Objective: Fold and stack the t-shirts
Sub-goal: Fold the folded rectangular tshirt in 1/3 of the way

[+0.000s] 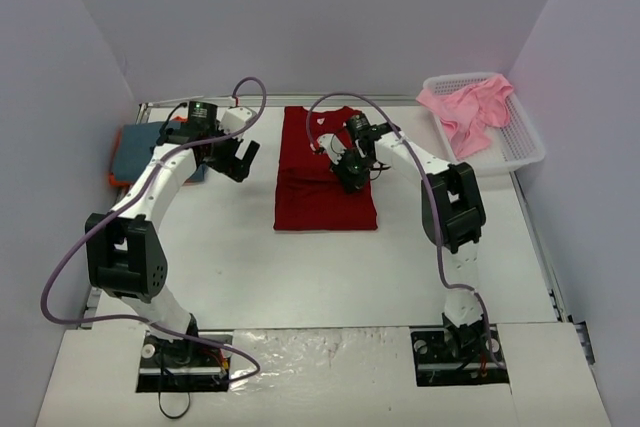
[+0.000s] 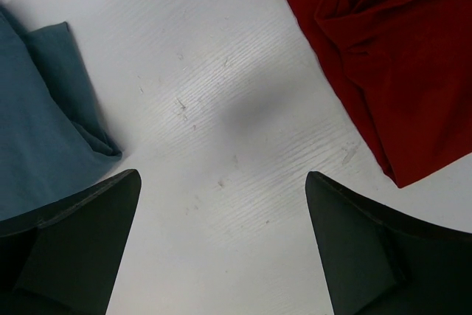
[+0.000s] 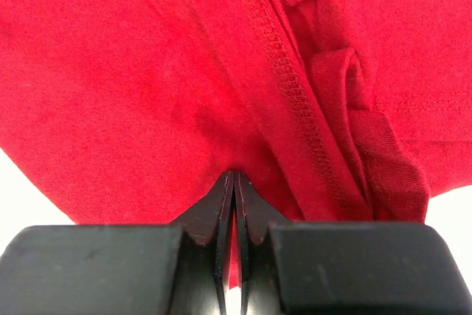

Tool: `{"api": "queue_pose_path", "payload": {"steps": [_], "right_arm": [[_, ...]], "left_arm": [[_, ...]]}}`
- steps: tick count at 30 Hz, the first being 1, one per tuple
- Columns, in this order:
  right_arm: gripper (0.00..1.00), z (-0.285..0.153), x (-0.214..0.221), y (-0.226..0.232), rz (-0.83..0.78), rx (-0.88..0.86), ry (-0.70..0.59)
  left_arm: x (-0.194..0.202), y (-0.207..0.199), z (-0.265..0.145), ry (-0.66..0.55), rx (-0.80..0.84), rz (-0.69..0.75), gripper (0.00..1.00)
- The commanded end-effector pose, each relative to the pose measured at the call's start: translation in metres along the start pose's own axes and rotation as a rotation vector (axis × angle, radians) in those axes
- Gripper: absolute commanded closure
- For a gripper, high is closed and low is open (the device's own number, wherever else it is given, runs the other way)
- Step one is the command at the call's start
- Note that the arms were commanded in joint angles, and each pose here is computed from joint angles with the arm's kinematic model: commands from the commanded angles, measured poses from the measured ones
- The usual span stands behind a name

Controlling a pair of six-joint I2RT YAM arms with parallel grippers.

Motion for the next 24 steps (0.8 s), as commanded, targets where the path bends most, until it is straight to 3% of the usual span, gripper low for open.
{"api": "queue_pose_path", "payload": {"steps": [1, 7, 11, 16, 24], "right_arm": [[1.00, -0.003, -0.001, 0.010, 0.001, -0.052, 0.009], [1.00, 0.007, 0.001, 0.001, -0.014, -0.011, 0.039], [1.00, 0.010, -0.008, -0.019, 0.009, 0.139, 0.042], [1.00, 0.000, -0.051, -0.053, 0.046, 0.394, -0.090], [1.00, -0.059, -0.094, -0.056, 0.055, 0.482, -0.289]], "left_arm": [[-0.014, 0.003, -0.020, -0.073, -0.057, 0.003, 0.06], [-0.013, 0.003, -0.015, -0.069, -0.052, 0.005, 0.06], [-0.010, 0.003, -0.012, -0.060, -0.049, 0.006, 0.06], [-0.004, 0.000, -0.009, -0.058, -0.040, 0.011, 0.06], [-0.005, -0.005, -0.025, -0.089, -0.045, 0.027, 0.06]]}}
Point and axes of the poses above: each gripper's point midway between its finger pads, its own z axis out along the fingers, its own y axis along the line the jaws close on, x = y × z, the point moved 9 cm from there along -z, back along the fingers, and after that the axes turned 7 degrees about z, right-handed, at the moved point
